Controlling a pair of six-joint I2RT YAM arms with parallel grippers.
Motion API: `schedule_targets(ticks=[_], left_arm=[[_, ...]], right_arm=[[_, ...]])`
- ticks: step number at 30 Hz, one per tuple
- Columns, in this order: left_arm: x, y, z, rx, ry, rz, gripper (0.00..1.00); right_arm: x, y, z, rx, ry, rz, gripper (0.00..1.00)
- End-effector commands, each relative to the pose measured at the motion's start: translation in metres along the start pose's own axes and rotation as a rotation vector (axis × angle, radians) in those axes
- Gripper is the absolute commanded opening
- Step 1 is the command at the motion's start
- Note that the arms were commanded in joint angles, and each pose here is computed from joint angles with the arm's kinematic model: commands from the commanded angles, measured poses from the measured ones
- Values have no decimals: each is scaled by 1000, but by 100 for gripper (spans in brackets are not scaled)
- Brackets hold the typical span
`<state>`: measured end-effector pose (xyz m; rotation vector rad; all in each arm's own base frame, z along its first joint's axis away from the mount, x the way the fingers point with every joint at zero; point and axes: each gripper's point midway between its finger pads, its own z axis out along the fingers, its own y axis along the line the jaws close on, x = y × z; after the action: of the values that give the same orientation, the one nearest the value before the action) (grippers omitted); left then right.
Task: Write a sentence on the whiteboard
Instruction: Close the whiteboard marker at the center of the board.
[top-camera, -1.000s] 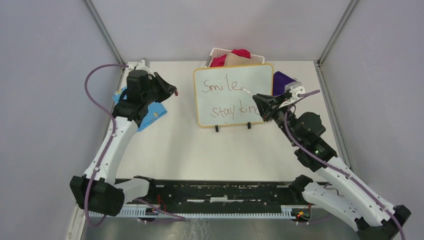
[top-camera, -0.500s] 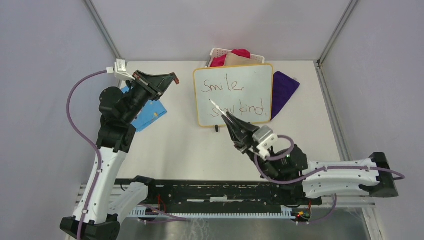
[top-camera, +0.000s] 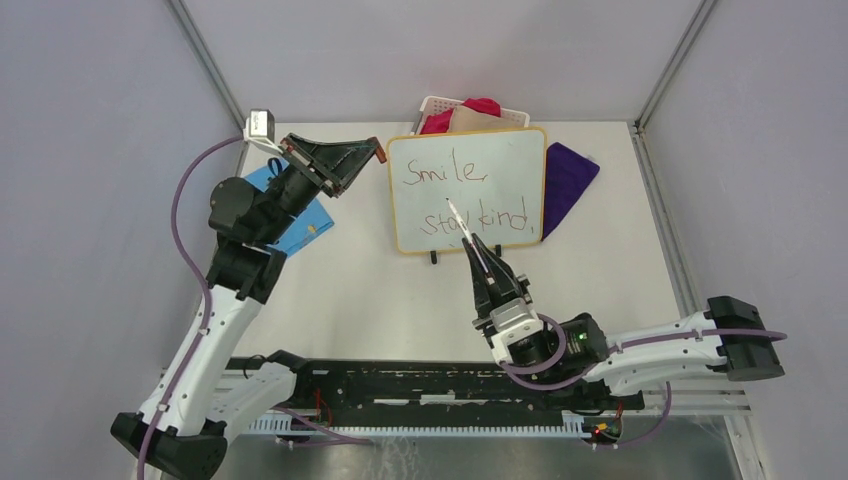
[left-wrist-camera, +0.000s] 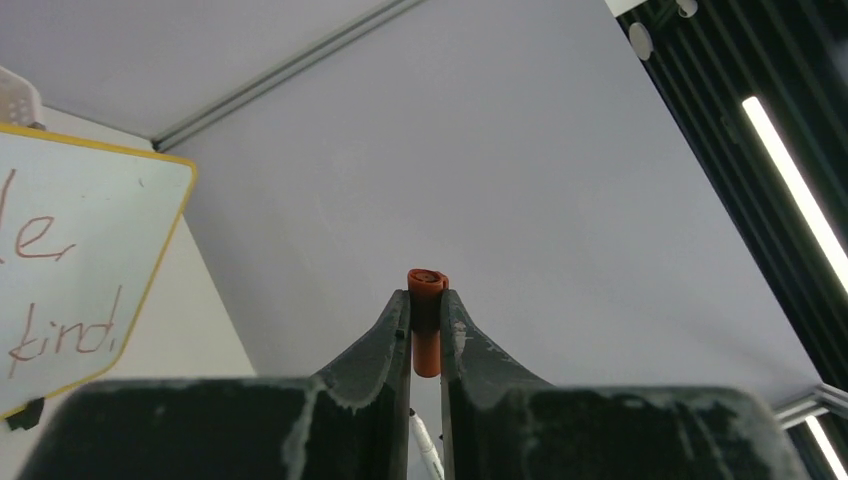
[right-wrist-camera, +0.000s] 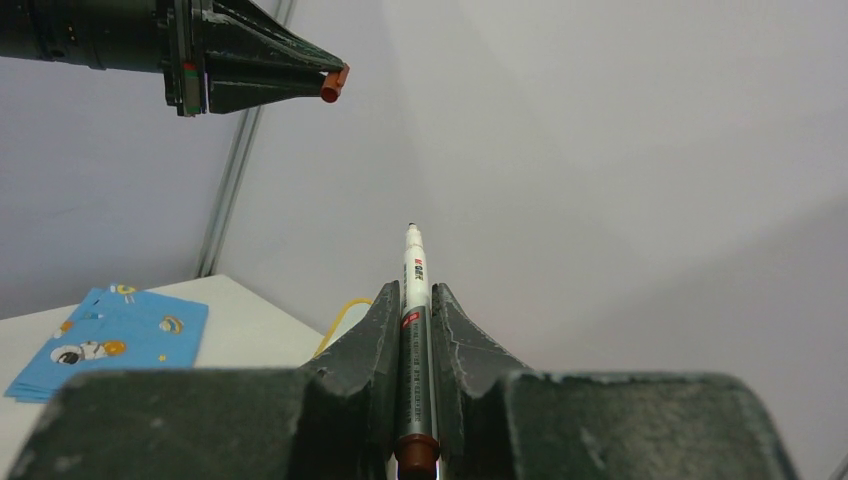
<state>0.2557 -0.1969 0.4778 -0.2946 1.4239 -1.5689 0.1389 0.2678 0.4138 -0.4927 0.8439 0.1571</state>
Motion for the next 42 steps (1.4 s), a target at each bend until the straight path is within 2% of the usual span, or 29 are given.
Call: schedule_targets(ticks=[1,5,9,19,42], left_arm=[[2,-39,-4,137,-4,-114,2],[5,-31,-6,124,-64,-235,2],[6,-33,-4,130,-103,-255,2],[18,-37,6,139,-59,-229,2],[33,-46,0,162,-12,-214,2]], right_arm=[[-21,-19,0,72,-75,11,0],[-28,-16,4,74,-88,66,0],[-35,-12,9,72,-103,133,0],[-39,-7,28,84,-84,267,0],[-44,6,44,77,-69,319,0]])
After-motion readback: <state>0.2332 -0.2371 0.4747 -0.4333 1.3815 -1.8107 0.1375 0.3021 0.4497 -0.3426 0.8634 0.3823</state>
